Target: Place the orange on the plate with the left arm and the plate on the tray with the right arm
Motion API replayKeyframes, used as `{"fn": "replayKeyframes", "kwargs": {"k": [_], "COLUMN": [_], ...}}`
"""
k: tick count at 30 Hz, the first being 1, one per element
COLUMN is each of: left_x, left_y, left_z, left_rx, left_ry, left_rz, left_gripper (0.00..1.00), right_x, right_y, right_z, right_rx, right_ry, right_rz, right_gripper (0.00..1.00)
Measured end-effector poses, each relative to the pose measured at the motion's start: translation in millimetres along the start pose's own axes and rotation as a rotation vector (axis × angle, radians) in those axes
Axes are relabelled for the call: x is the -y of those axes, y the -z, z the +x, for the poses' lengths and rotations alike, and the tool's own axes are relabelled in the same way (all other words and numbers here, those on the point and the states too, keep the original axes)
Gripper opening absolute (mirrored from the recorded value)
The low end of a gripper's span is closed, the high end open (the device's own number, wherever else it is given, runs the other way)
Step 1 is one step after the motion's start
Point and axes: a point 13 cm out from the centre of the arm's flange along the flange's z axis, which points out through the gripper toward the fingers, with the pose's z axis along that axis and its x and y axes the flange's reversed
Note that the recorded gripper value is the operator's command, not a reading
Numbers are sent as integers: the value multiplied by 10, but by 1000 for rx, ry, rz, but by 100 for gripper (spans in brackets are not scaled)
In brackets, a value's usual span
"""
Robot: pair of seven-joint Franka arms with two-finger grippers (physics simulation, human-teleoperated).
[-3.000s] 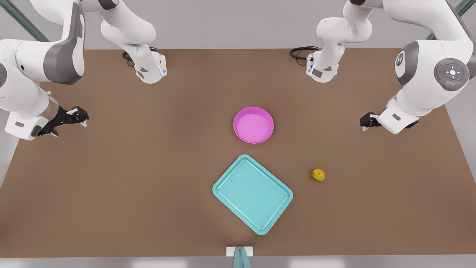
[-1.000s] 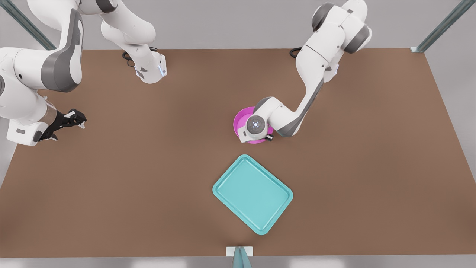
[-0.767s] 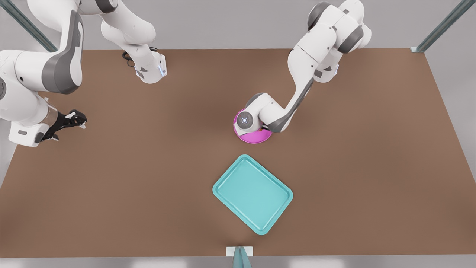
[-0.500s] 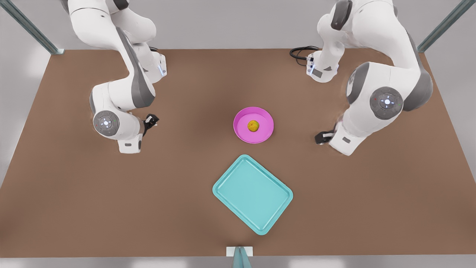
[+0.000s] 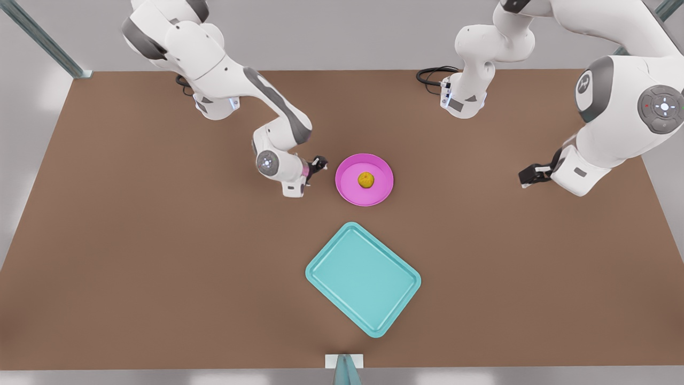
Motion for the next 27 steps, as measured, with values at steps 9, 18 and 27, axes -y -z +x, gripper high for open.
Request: {"fn": "replayKeyframes", "kwargs": {"k": [9,18,27], "left_x": [45,52,39], "left_y": [-2,-10,-8], "left_z": [43,53,62], "left_rx": [-13,-17,-20], "left_ry": [-74,-116,-140], "left_rz": [7,9,7], "left_gripper": [100,100,100], "right_x": [-300,-329,-266], "right_y": [-572,-677,-678], "right_z": [-287,-363,-392], "right_rx": [132,180,193], "right_ry": [-129,-191,-235], "right_rz": [-10,-4,-3], "right_gripper": [100,54,28]}}
